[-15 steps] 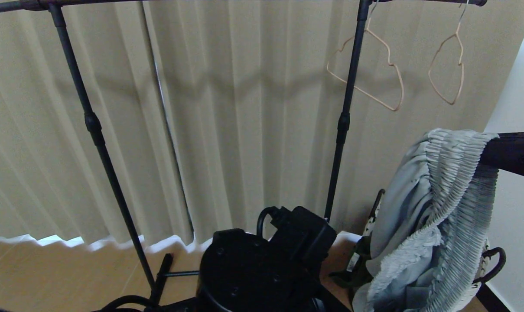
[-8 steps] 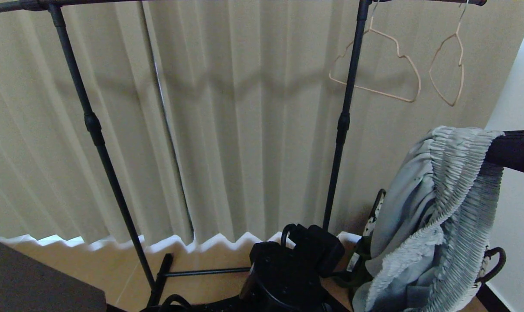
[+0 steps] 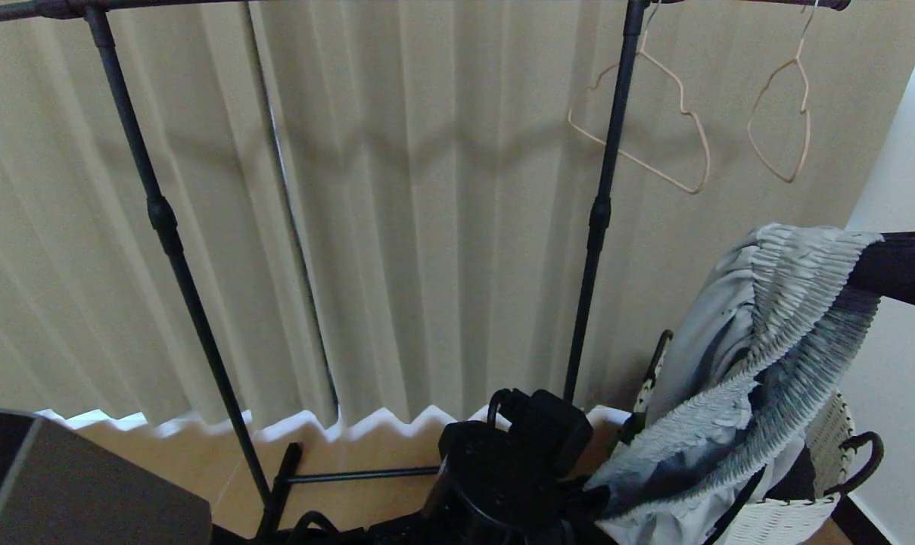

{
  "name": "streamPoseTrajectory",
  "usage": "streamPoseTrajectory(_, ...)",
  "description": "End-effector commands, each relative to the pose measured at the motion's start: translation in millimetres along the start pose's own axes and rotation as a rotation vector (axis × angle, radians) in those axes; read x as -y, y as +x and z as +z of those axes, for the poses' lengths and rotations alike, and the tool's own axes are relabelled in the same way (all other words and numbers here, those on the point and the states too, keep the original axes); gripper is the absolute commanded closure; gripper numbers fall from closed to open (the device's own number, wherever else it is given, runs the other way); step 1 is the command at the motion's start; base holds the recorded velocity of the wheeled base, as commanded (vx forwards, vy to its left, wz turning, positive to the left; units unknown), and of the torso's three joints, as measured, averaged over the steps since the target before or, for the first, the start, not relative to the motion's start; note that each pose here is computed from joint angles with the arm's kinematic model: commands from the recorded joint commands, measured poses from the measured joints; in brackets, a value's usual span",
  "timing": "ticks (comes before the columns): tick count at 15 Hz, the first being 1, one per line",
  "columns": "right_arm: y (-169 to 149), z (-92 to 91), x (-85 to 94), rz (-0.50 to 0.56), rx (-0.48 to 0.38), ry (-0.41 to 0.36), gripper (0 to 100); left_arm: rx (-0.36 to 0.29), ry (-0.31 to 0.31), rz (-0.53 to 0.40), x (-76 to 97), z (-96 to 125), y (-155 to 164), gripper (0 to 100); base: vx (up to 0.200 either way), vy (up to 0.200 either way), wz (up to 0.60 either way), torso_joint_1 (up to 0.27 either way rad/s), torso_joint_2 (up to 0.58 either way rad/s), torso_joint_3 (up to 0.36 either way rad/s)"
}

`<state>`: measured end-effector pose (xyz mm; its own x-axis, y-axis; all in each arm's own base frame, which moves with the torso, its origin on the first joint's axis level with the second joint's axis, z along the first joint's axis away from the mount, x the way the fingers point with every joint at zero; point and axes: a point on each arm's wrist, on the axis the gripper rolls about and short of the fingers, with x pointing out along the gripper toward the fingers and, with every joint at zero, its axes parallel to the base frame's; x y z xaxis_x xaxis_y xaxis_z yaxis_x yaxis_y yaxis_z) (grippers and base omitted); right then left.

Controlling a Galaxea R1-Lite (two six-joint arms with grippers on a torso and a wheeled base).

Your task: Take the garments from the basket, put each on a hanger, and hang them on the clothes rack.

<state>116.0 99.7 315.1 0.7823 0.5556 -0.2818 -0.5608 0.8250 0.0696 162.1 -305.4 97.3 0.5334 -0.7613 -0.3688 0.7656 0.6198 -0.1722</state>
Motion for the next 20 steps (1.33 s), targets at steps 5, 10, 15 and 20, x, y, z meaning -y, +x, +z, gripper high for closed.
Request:
streamPoseTrajectory(5,15,-15.2,-0.4,0.019,-0.074,-0.003,100,0.126,-0.017,0.05,-22.9,34,-83,100,0.0,0.0,0.0,0.0,0.0,0.0)
streamPoseTrajectory(10,33,-1.3,-11.7,0.136,0.053,-0.006,100,0.244,-0.039,0.126,-46.6,82,-186,100,0.0,0.0,0.0,0.0,0.0,0.0)
streamPoseTrajectory(15,47,26.2,-20.0,0.259,0.217,-0.009,100,0.409,0.029,0.118,-41.0,121,-275,100,0.0,0.0,0.0,0.0,0.0,0.0)
streamPoseTrajectory(20,59,60.3,-25.4,0.274,0.316,-0.014,100,0.466,0.123,0.374,-62.7,160,-299,100,0.0,0.0,0.0,0.0,0.0,0.0)
